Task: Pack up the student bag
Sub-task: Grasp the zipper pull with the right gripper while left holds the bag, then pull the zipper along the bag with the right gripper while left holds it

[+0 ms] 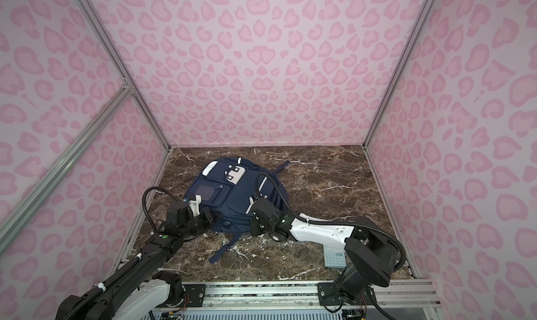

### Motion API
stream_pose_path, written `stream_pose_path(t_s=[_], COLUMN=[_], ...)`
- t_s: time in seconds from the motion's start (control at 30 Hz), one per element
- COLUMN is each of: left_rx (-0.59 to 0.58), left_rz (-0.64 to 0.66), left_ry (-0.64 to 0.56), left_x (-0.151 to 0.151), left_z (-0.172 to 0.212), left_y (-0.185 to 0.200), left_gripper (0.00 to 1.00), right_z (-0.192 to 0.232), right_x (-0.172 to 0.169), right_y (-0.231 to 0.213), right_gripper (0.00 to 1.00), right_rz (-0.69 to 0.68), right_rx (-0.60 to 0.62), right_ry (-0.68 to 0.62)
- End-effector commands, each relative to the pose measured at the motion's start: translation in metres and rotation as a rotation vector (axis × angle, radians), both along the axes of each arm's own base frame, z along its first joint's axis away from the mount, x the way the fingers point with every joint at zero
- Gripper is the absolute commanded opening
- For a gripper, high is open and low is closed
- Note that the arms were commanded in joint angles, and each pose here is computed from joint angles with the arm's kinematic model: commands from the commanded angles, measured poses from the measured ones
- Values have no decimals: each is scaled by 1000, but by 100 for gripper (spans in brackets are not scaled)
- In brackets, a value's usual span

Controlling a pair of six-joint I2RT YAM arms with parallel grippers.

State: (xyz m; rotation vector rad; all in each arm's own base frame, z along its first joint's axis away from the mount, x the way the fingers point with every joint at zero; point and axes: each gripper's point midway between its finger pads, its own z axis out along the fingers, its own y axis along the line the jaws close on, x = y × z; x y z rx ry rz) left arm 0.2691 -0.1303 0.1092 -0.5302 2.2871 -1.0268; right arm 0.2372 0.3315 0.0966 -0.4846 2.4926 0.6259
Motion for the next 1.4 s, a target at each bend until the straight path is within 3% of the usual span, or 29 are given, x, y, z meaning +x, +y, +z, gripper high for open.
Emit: stream_pose_path(t_s=[0.0,0.23,0.33,0.43,0.63,0.77,0.93,1.0,1.2,1.37], left_rx=[89,83,61,68,117,142,135,106,166,11], left_rz=[142,138,123,115,119,144,108,74,109,32], left_ry=[-66,-60,-56,-57,-76,-101,-153,-155,-121,-124], left_x=[21,17,16,17,26,54,104,110,61,6], left_z=[2,-1,-3,-2,4,17,50,54,39,39], left_y=[27,26,20,19,22,31,23,14,20,-14], left_gripper=[4,4,4,4,4,20,54,64,74,72], right_z=[-31,-39,-29,-20,-4,5,16,20,23,20], right_x=[-2,7,8,19,22,5,-22,-26,-21,-14], right_y=[-75,-137,-136,-153,-124,-85,-23,-5,27,38], right_gripper=[0,0,0,0,0,0,0,0,0,0], right_rz=[-109,-237,-224,-256,-142,-36,58,63,28,30], right_rx=[-308,-369,-332,-391,-288,-249,-95,-53,-10,-18], right_ry=[35,74,39,1,-24,-59,-36,-35,-46,-49])
